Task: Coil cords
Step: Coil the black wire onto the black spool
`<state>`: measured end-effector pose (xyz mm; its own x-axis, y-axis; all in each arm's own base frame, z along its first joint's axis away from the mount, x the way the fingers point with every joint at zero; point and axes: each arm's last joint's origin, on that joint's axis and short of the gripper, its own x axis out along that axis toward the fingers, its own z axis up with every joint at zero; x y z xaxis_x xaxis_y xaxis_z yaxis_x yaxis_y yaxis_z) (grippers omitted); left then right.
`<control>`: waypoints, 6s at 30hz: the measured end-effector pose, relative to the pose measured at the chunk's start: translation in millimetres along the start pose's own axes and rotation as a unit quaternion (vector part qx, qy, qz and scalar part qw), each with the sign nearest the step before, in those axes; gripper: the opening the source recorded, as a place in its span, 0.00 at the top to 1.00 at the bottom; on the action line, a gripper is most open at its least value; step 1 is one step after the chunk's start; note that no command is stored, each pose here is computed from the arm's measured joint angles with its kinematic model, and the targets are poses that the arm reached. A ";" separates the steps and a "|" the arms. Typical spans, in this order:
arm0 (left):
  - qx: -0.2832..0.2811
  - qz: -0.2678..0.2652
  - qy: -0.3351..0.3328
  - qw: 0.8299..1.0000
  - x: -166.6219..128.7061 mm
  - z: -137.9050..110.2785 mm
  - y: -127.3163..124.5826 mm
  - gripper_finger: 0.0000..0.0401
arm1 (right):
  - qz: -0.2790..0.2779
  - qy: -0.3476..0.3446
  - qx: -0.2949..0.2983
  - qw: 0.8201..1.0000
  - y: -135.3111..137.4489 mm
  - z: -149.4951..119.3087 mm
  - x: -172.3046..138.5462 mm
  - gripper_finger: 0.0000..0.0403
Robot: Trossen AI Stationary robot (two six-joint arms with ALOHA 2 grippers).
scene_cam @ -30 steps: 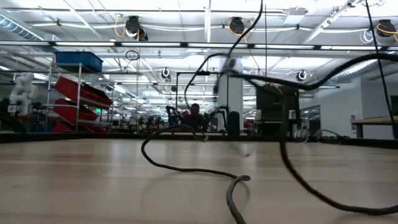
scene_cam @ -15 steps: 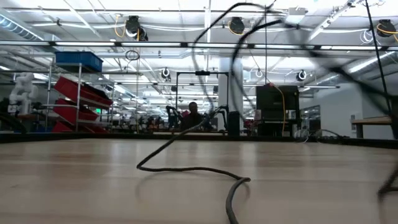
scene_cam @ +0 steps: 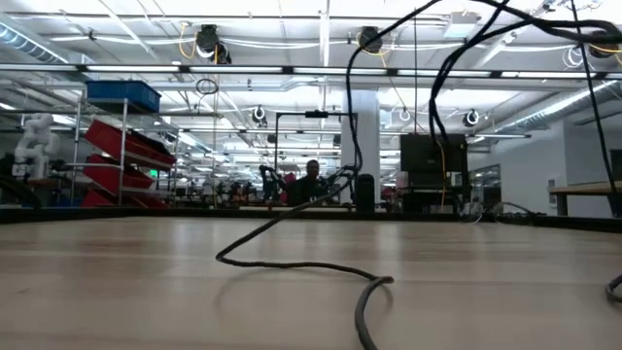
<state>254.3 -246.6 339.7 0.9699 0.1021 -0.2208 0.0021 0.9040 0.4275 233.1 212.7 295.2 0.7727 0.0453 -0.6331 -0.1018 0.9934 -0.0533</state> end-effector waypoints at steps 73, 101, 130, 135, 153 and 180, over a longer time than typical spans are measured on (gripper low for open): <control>-0.036 -0.005 0.113 0.993 14.2 -29.7 14.8 0.98 | -0.021 -0.172 0.147 0.974 -33.4 -22.0 134.4 0.61; -0.034 -0.008 0.116 0.993 12.1 -30.4 12.7 0.98 | 0.027 -0.128 0.114 0.985 -63.2 -19.4 146.8 0.61; -0.042 0.007 0.120 0.992 18.0 -31.8 18.7 0.98 | 0.056 -0.077 0.122 0.988 -63.8 -25.1 144.0 0.61; -0.057 0.009 0.120 0.991 18.0 -31.8 18.7 0.98 | 0.042 -0.085 0.124 0.988 -64.7 -24.1 143.9 0.61; -0.068 0.012 0.121 0.990 18.7 -32.1 19.5 0.98 | 0.075 -0.091 0.133 0.984 -49.2 -11.3 127.1 0.61; -0.063 0.015 0.122 0.990 21.3 -32.3 22.0 0.97 | 0.018 -0.074 0.230 0.970 -50.7 -30.8 160.1 0.62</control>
<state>267.2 -211.1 316.1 0.8818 0.2135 -0.4206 -0.0719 0.9421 0.3275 342.6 166.3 172.8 0.8586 0.0607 -0.5091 0.1349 0.9312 0.3386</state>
